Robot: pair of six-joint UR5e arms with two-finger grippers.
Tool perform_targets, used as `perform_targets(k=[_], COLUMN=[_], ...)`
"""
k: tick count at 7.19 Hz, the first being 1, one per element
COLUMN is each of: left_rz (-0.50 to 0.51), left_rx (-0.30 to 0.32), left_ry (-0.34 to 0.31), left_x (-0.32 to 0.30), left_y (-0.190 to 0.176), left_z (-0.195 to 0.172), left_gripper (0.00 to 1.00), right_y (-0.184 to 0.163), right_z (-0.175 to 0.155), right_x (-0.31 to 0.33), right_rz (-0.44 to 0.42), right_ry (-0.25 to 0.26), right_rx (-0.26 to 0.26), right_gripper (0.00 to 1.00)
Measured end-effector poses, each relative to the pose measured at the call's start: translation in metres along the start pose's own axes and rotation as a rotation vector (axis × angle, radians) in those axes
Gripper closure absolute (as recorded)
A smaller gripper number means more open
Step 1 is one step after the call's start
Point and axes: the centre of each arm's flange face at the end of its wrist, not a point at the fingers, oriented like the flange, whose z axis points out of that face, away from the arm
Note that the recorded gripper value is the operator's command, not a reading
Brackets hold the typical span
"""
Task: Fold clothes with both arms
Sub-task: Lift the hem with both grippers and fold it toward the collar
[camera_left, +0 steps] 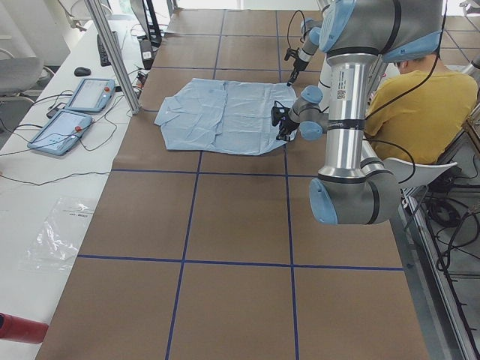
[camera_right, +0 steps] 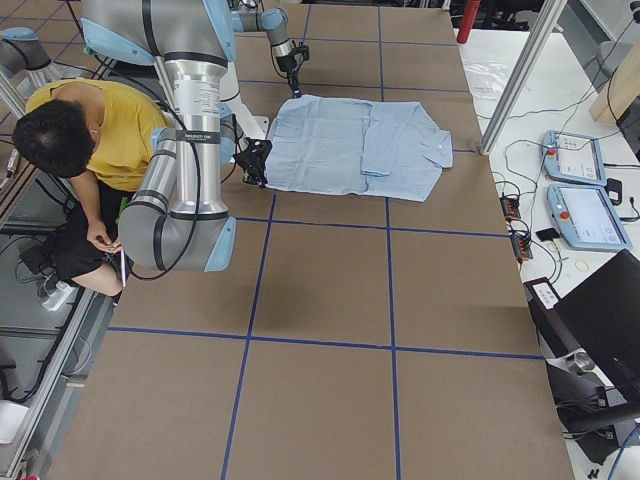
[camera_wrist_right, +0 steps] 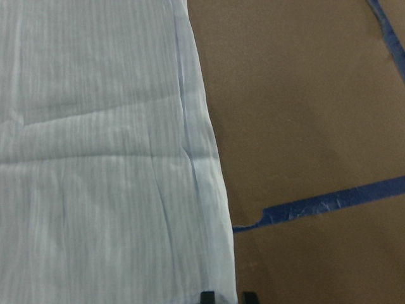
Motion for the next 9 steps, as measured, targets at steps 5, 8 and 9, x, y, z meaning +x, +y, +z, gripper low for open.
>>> perform_targets(k=[5,8,9], left_rz=[0.013,0.016,0.011], left_rx=[-0.065,-0.247,-0.289], left_ry=[0.104,0.223,0.238], left_x=[0.024,0.05,0.05], left_y=[-0.009,-0.027,-0.04], left_z=[-0.06,-0.2,-0.237], left_gripper=[1.0,1.0,1.0], right_y=[-0.056,-0.099,-0.11], right_z=[-0.099,-0.204,-0.218], right_x=[-0.009,0.002,-0.003], right_rz=[0.02,0.046,0.072], right_ry=[0.046,0.07,0.066], right_rx=[-0.049,-0.18,-0.201], right_gripper=[1.0,1.0,1.0])
